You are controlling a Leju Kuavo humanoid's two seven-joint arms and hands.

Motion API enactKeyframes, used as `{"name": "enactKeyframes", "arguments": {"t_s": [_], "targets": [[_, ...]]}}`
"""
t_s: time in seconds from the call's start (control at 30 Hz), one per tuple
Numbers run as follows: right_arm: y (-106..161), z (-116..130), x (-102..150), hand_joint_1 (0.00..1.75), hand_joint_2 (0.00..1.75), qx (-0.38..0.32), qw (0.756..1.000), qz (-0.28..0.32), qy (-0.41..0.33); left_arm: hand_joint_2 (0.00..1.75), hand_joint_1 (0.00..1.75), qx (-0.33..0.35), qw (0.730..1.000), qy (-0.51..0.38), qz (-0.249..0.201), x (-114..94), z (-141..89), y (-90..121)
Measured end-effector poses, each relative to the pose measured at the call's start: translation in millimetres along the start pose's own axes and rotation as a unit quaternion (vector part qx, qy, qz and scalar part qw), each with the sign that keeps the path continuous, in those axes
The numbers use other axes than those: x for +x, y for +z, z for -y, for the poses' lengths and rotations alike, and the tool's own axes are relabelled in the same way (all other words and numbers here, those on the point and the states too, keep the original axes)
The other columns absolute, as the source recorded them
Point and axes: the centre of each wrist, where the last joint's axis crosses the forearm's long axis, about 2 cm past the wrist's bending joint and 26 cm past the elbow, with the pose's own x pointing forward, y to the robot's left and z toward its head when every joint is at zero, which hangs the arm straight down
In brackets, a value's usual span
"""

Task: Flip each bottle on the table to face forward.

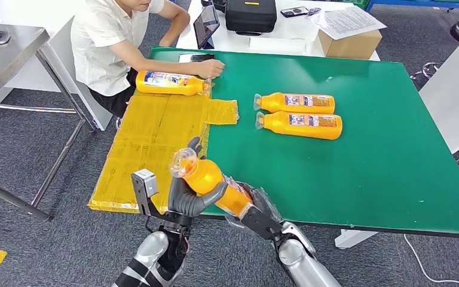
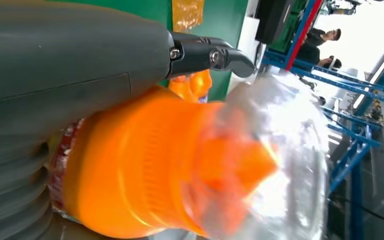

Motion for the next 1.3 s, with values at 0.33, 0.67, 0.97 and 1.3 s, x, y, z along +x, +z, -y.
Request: {"name": "enactKeyframes", "arguments": {"t_s": [0.33,0.67,0.97,1.3], "targets": [[-8.0,-4.9,5.5,1.16,1.75,-0.002,1.000,0.007,-0.023,1.75,1.75,-0.035,0.995,0.076,-0.051,-2.4,-3.3,-8.9],[-10.0,-7.9,8.1,0.01,1.75,0.005,0.999,0.018,-0.034,1.75,1.75,-0.031,0.996,0.075,-0.038,1.3,-4.2,-14.5],[-13.4,-11.2,15.0,0.00,0.00,-0.020,0.999,0.038,-0.030,1.75,1.75,0.003,0.999,0.043,-0.006,7.6,-8.2,-21.3],[-26.8,19.0,109.7,0.00,0.00,-0.360,0.886,0.230,0.178,1.75,1.75,0.122,0.991,0.037,0.041,45.2,-29.7,-44.9]]}}
